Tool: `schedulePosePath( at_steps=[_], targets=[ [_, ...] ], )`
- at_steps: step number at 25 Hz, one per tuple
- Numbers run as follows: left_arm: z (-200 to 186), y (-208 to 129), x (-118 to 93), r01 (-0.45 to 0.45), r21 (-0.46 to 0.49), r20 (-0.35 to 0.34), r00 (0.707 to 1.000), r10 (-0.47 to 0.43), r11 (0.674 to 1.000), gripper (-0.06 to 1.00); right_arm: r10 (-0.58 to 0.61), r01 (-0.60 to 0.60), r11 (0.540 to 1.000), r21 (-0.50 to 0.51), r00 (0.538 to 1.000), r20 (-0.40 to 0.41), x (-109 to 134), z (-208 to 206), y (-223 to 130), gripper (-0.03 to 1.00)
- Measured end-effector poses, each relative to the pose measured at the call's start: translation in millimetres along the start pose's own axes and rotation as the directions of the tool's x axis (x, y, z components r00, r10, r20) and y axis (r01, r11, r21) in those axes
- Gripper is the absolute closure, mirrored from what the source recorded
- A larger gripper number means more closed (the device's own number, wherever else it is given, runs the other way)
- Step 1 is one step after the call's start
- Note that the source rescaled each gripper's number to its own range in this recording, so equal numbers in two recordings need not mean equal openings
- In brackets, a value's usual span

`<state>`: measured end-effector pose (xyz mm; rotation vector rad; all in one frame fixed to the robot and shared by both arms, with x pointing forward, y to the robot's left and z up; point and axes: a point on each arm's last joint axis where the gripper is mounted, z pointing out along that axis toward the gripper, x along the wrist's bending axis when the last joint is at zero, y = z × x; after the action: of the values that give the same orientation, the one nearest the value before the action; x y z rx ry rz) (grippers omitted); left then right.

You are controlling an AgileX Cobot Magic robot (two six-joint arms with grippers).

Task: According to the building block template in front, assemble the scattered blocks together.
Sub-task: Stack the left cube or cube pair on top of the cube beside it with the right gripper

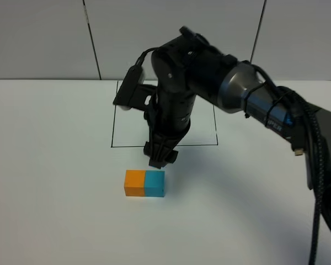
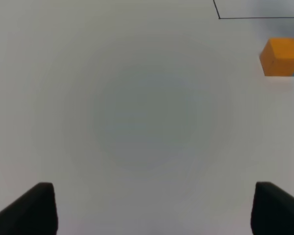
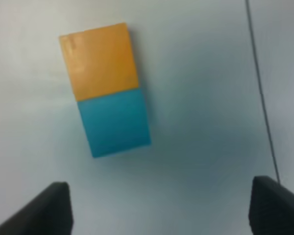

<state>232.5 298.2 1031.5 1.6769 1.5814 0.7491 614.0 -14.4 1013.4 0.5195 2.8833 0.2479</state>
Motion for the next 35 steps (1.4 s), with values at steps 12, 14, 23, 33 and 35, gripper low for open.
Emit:
schedulePosePath(
  at_steps=[12, 14, 23, 33, 35],
  targets=[
    [0, 0, 0, 0.0, 0.0, 0.0, 1.0, 0.0, 1.0, -0.03, 0.494, -0.486, 0.866, -0.113, 0.868, 0.048, -59, -61, -48, 0.04],
    [0, 0, 0, 0.0, 0.0, 0.0, 1.0, 0.0, 1.0, -0.03, 0.524, -0.515, 0.848, -0.123, 0.85, 0.05, -62, -66, -52, 0.04],
    [0, 0, 0, 0.0, 0.0, 0.0, 1.0, 0.0, 1.0, -0.03, 0.359, -0.352, 0.927, -0.131, 0.933, 0.034, -49, -68, -41, 0.05],
    [0, 0, 0, 0.0, 0.0, 0.0, 1.0, 0.0, 1.0, -0.03, -0.046, 0.05, 0.992, -0.118, 0.998, 0.039, 11, -45, 8, 0.06],
    [0, 0, 0, 0.0, 0.0, 0.0, 1.0, 0.0, 1.0, -0.03, -0.083, 0.085, 0.993, -0.082, 0.996, 0.032, 15, -27, 12, 0.06]
  ],
)
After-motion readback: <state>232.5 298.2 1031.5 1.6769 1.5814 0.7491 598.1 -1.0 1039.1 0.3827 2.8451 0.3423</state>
